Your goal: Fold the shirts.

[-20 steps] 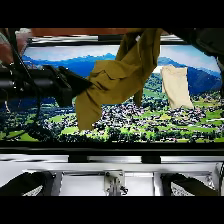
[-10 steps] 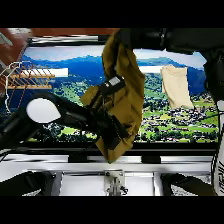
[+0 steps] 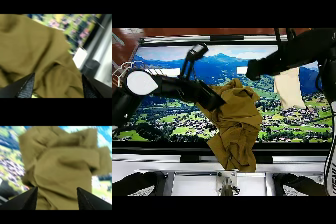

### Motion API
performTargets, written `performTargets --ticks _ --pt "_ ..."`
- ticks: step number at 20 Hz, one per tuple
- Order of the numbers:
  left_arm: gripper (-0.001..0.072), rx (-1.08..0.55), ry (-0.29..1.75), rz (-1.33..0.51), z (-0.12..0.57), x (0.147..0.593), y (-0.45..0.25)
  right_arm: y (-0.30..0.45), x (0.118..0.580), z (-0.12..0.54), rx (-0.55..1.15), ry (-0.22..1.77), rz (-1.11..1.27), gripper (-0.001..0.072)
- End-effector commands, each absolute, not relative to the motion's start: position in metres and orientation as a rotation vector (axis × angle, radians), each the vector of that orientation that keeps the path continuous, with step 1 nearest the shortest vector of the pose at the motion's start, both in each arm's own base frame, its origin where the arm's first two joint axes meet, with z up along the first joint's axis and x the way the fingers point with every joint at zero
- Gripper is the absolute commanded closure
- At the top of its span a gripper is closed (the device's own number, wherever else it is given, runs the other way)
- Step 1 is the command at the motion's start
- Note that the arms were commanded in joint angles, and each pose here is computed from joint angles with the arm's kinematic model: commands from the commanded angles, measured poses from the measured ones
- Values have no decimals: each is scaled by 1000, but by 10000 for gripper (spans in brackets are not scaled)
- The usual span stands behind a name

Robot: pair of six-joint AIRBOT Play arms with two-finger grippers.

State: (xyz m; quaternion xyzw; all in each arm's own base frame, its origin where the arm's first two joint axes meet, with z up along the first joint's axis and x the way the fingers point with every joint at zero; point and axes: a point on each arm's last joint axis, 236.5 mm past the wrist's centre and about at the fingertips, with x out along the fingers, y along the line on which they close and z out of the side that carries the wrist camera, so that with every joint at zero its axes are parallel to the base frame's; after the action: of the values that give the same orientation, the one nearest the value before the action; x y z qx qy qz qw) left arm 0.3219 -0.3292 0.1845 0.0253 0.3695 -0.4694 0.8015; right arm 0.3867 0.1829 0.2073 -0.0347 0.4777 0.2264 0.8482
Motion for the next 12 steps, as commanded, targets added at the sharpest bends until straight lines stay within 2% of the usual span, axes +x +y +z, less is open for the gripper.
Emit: performTargets --ticks 1,7,9,10,12 --pt "-13 46 817 -842 158 385 -284 131 343 162 -136 1281 279 117" --pt "-13 56 1190 -843 24 387 -284 144 219 61 72 1582 352 116" --pt "-13 86 1257 -864 -10 384 -286 168 175 39 192 1663 477 116" --pt "-13 111 1280 -884 -22 381 -284 178 160 30 243 1690 528 81" --pt "-13 110 1293 -879 -33 384 -282 184 144 5 234 1729 533 79"
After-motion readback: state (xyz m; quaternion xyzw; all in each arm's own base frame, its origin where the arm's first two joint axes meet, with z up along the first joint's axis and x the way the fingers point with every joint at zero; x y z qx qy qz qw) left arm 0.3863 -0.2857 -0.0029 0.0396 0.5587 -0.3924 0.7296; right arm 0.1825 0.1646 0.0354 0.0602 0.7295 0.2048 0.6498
